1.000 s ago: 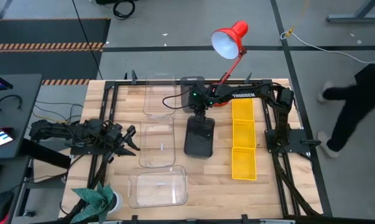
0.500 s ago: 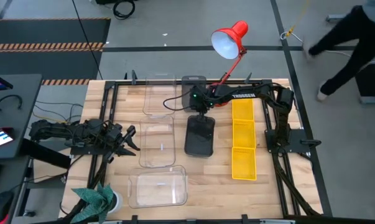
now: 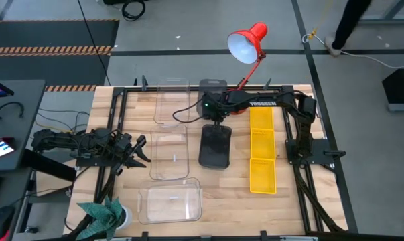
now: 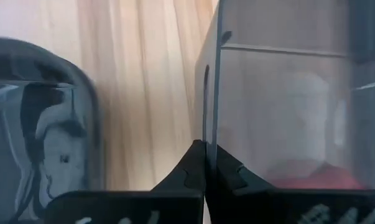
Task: Stack baskets by color
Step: Stack the top black bin on the bottom black bins
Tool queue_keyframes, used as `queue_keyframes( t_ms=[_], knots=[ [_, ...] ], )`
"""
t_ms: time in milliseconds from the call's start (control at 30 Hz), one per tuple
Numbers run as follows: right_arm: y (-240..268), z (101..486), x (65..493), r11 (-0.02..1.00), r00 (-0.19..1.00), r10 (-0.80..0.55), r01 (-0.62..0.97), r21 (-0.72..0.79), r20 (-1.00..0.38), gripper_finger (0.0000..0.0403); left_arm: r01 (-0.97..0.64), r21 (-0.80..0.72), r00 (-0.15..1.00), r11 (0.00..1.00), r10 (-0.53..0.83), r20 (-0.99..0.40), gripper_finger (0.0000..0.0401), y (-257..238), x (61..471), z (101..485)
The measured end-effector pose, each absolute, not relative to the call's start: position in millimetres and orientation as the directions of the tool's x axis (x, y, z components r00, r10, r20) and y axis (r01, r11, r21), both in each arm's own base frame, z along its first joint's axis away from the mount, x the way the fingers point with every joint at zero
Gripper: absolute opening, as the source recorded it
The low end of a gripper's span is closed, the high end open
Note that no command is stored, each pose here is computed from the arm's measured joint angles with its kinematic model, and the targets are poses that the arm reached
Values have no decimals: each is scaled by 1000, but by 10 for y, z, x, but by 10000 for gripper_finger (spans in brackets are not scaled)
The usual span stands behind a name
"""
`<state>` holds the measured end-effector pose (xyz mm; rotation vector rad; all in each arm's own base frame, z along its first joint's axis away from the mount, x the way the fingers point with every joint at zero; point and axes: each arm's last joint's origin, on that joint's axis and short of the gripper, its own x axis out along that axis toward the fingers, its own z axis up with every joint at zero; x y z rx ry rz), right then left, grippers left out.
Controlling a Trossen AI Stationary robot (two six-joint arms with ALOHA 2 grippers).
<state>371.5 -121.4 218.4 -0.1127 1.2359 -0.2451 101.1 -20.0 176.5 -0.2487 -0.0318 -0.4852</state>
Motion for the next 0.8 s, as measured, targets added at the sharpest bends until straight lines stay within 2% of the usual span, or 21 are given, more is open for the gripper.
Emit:
queue_keyframes(
  t_ms=[233,500,800],
  knots=[
    [-1028,2482,3814,966,317,-260,87,-246,-912,4,465,-230,885,855,-458,89,117,-200,1011,1765],
    [-693,2859,3834,957,276,-290,59,-285,-916,4,465,-229,885,855,-458,89,117,-200,1011,1765],
    [-286,2986,3767,967,226,-253,69,-243,-941,4,465,-229,885,855,-457,89,117,-200,1011,1765]
  ],
)
